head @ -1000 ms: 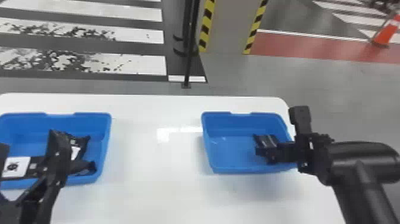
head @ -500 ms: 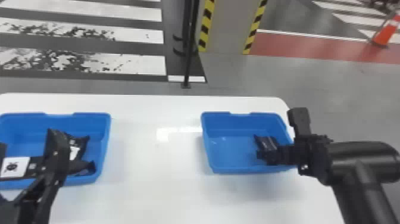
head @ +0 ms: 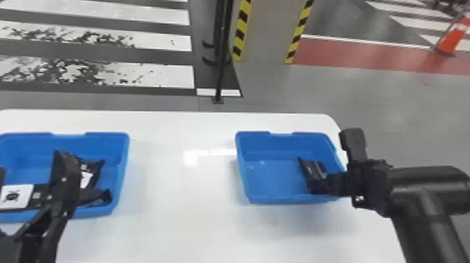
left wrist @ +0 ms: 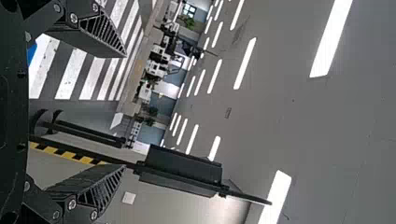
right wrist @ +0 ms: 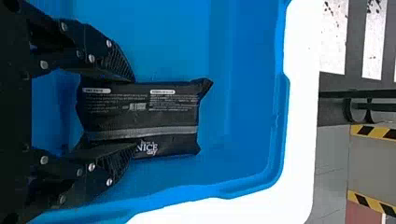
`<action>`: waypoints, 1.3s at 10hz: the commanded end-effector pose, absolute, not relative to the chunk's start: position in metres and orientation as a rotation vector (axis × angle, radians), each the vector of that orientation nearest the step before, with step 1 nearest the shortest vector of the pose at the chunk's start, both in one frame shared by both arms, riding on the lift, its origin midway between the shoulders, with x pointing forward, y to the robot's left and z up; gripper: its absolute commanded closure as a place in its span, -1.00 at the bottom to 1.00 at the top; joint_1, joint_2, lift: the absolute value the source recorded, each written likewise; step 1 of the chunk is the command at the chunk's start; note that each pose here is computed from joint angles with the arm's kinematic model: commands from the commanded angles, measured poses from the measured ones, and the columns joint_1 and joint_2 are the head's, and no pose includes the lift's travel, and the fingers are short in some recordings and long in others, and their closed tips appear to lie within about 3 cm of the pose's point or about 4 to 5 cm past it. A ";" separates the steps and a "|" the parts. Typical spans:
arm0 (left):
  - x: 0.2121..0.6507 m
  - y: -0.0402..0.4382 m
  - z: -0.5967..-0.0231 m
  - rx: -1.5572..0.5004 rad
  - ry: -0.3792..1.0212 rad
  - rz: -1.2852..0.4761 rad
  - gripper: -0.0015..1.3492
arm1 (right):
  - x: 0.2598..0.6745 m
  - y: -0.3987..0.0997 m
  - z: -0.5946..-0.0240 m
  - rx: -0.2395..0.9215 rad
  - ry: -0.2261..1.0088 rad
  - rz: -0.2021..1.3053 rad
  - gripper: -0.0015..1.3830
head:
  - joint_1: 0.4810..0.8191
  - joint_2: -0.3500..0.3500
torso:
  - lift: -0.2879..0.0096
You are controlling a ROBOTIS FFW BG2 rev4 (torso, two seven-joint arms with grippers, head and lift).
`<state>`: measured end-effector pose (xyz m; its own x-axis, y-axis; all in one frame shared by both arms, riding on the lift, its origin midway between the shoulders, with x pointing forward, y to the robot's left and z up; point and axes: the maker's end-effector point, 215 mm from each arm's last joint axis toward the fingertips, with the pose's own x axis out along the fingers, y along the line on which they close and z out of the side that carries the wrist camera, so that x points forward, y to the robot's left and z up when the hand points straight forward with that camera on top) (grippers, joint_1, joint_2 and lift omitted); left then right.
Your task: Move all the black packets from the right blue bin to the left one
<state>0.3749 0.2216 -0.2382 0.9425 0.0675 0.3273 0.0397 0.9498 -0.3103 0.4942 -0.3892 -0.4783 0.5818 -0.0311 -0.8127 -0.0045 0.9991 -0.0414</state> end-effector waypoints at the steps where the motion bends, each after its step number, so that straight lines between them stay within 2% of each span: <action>1: 0.375 0.222 -0.239 -0.318 -0.340 0.015 -0.69 | 0.500 -0.386 -0.469 -0.049 0.910 -0.009 0.63 | 0.27 -0.61 | -0.01; 8: 0.374 0.222 -0.233 -0.313 -0.361 0.015 -0.69 | 0.544 -0.349 -0.400 -0.034 0.575 0.099 0.68 | 0.27 -0.48 | -0.01; 10: 0.374 0.221 -0.233 -0.317 -0.365 0.012 -0.69 | 0.554 -0.327 -0.381 -0.016 0.484 0.179 0.68 | 0.27 -0.42 | -0.01; 12: 0.380 0.229 -0.238 -0.375 -0.348 0.031 -0.70 | 0.551 -0.256 -0.349 0.008 0.381 0.350 0.68 | 0.27 -0.33 | -0.01; 13: 0.388 0.230 -0.242 -0.428 -0.330 0.028 -0.70 | 0.542 -0.221 -0.333 0.011 0.341 0.424 0.68 | 0.27 -0.19 | -0.01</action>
<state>0.3841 0.2288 -0.2393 0.9429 0.0900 0.3206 0.0434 0.9214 -0.3861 0.5470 -0.2397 -0.3414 0.8631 0.3691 -0.3446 -0.3664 0.9274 0.0755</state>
